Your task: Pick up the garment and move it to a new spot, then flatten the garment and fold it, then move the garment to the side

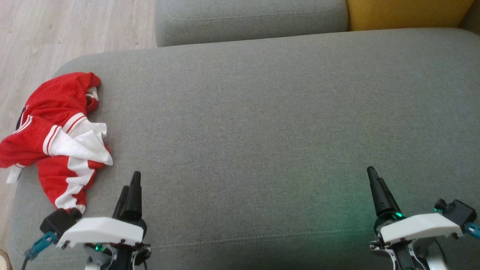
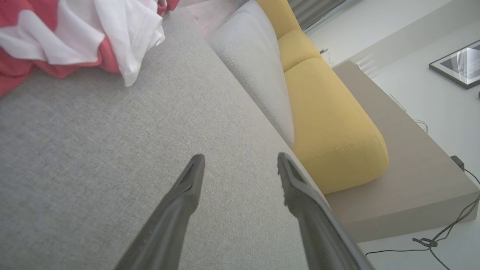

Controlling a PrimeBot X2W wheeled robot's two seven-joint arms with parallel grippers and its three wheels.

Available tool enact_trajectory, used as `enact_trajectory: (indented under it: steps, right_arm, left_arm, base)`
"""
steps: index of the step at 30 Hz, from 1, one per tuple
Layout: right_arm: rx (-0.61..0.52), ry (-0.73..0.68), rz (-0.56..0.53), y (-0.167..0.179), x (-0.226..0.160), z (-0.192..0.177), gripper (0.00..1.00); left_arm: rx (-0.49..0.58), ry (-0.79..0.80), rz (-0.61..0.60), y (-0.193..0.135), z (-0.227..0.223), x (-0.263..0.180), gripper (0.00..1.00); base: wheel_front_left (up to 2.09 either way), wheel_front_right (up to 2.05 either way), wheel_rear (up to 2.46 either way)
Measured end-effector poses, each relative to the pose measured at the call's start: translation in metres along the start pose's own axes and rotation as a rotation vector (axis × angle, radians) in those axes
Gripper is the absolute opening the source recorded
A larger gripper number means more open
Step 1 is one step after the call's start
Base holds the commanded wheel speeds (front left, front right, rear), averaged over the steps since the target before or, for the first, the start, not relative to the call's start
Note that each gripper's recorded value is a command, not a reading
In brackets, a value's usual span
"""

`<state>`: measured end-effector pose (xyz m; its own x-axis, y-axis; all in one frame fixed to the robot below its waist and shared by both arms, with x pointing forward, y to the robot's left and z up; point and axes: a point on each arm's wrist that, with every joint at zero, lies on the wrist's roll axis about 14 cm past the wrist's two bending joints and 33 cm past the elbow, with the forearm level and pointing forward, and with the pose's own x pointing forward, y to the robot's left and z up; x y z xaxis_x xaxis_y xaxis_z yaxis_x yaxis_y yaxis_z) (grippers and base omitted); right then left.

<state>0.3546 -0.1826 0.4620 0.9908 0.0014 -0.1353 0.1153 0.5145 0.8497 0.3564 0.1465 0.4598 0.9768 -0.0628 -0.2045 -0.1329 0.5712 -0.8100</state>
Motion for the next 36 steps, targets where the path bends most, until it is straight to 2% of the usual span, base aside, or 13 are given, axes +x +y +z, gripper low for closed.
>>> enact_trajectory:
  steps: [25,36]
  right_arm:
    - [-0.328,-0.040,0.099,0.029,-0.001,0.002,1.00]
    - [-0.450,-0.076,0.130,0.038,-0.003,0.007,1.00]
  left_arm:
    - [0.385,-0.073,-0.084,-0.038,0.004,-0.001,1.00]
    - [0.498,-0.137,-0.094,-0.048,0.013,-0.003,1.00]
  base:
    - [0.00,0.00,0.00]
    - [0.00,0.00,0.00]
